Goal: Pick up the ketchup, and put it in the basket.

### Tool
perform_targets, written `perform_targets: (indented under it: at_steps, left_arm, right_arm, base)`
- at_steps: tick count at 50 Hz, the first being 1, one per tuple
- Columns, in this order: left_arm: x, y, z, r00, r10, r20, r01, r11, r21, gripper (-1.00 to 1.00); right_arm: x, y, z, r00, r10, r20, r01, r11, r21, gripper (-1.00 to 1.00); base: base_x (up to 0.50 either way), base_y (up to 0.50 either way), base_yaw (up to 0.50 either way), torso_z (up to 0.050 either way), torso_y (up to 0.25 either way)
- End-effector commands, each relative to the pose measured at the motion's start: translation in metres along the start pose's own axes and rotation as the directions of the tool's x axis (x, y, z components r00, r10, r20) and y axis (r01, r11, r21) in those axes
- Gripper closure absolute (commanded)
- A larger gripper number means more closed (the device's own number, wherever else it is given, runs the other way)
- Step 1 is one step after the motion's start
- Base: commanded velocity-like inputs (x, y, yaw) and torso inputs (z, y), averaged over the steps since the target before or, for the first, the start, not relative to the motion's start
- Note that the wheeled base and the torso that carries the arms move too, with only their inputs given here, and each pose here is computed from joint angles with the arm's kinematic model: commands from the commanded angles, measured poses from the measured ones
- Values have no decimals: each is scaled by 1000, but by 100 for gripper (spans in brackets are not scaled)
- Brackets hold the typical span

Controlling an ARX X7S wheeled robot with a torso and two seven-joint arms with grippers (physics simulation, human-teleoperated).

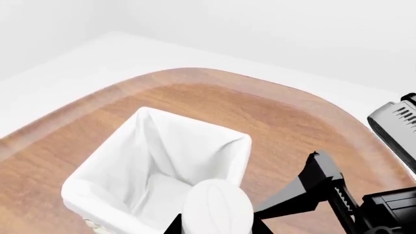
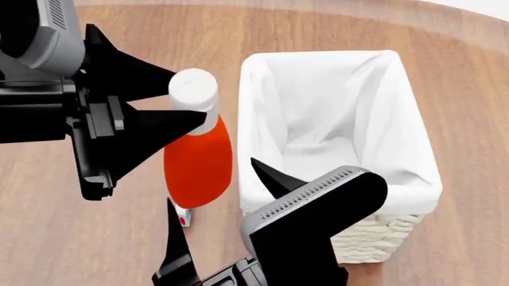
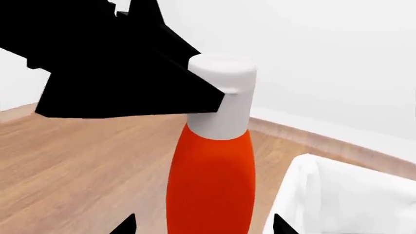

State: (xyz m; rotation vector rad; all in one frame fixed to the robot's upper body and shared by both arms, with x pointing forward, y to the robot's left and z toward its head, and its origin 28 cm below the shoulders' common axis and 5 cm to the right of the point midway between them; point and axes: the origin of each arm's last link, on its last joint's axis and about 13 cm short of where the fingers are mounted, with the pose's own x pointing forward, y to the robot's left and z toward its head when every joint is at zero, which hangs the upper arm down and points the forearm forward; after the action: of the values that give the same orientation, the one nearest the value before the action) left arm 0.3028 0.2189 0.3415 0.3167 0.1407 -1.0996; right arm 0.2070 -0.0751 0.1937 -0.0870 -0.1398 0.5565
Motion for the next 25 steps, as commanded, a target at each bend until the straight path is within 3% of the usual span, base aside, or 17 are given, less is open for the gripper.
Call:
perform_targets:
  at_steps: [1,25]
  left_arm:
    - [-2,-2,3,1000,1,20,-1,1000,0,100]
    - [-2,-3,5,1000,-5,26,5,1000,2,100]
  right_arm:
    - [6,1,-6,1000,-15,17,14,999,39,-100]
    - [22,3,-16,1000,-9,6,9,999,52,-100]
  base:
    - [0,0,0,0,0]
    - [0,0,0,0,0]
